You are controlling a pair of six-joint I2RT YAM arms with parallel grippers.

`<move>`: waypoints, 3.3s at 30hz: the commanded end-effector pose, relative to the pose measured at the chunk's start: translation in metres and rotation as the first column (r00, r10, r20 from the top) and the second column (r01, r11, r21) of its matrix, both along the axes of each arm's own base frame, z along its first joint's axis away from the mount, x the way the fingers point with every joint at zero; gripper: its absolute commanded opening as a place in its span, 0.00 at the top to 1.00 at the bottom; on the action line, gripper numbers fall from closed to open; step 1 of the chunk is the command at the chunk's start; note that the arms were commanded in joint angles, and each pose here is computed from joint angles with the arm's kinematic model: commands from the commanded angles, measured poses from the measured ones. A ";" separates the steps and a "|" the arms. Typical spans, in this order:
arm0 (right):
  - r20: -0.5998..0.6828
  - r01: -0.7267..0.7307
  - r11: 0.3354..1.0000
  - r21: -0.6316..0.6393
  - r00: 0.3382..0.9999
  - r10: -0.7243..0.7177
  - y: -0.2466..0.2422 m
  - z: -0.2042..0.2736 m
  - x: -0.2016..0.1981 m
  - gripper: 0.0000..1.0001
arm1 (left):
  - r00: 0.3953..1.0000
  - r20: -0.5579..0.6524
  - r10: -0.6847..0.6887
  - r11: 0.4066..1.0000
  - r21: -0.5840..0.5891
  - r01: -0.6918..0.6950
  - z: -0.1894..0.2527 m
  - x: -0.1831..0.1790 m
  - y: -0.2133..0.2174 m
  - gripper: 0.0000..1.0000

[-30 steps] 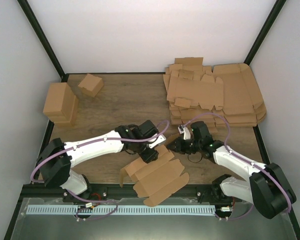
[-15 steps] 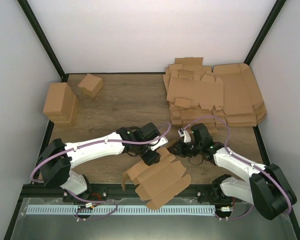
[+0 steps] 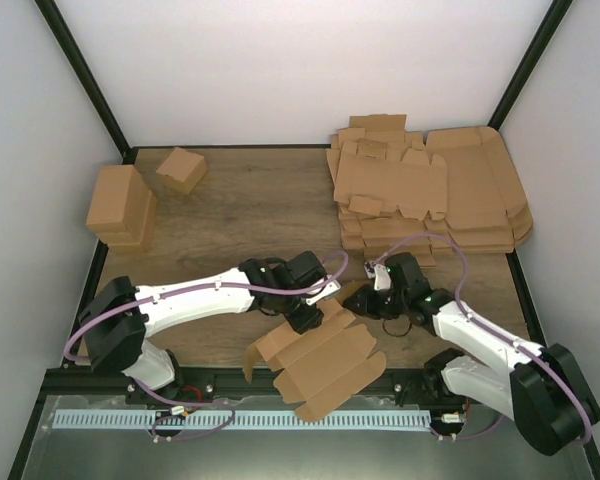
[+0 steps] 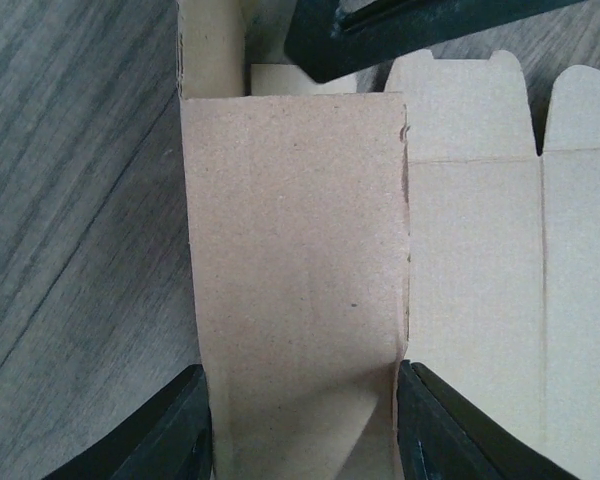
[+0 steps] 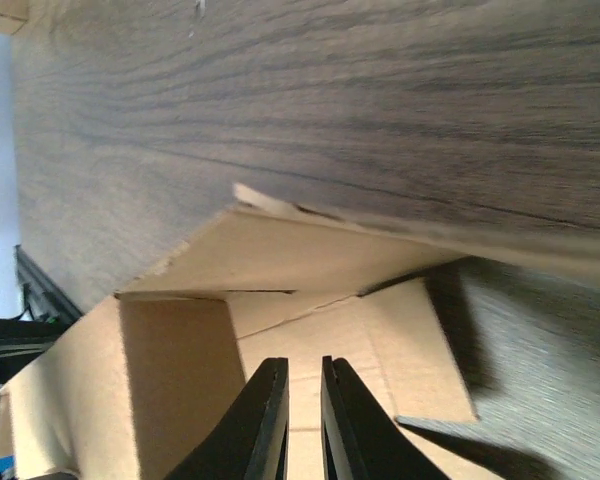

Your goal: Fold the paper box

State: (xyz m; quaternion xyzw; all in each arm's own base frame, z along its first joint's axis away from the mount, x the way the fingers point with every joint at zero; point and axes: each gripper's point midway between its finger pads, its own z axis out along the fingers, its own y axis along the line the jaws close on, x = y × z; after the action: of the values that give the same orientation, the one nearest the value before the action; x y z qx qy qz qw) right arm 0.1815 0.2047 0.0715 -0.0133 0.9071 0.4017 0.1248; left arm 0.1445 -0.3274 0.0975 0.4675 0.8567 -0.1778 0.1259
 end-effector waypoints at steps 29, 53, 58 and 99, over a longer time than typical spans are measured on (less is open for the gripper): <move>0.175 0.141 0.986 -0.084 0.977 -0.125 0.012 -0.007 0.089 0.99 | 0.977 0.180 0.117 0.984 0.114 -0.138 -0.002 0.067 0.024 0.52; 0.266 -0.037 0.999 0.011 0.964 0.033 0.039 -0.005 0.086 0.99 | 0.976 0.170 0.139 0.982 0.106 -0.159 -0.006 0.068 0.023 0.52; 0.246 -0.104 0.994 0.035 0.965 0.092 0.046 0.001 0.078 0.99 | 0.974 0.170 0.150 0.980 0.107 -0.169 -0.009 0.069 0.023 0.52; 0.162 -0.122 0.991 0.051 0.980 0.113 0.042 -0.026 0.055 0.99 | 0.978 0.149 0.144 0.983 0.091 -0.158 -0.016 0.065 0.022 0.52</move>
State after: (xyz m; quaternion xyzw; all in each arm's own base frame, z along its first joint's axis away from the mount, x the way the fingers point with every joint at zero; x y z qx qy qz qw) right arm 0.2386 0.2405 0.0490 -0.0918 0.8829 0.4219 0.1843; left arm 0.2149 -0.3087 0.0944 0.4214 0.8809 -0.0871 0.1974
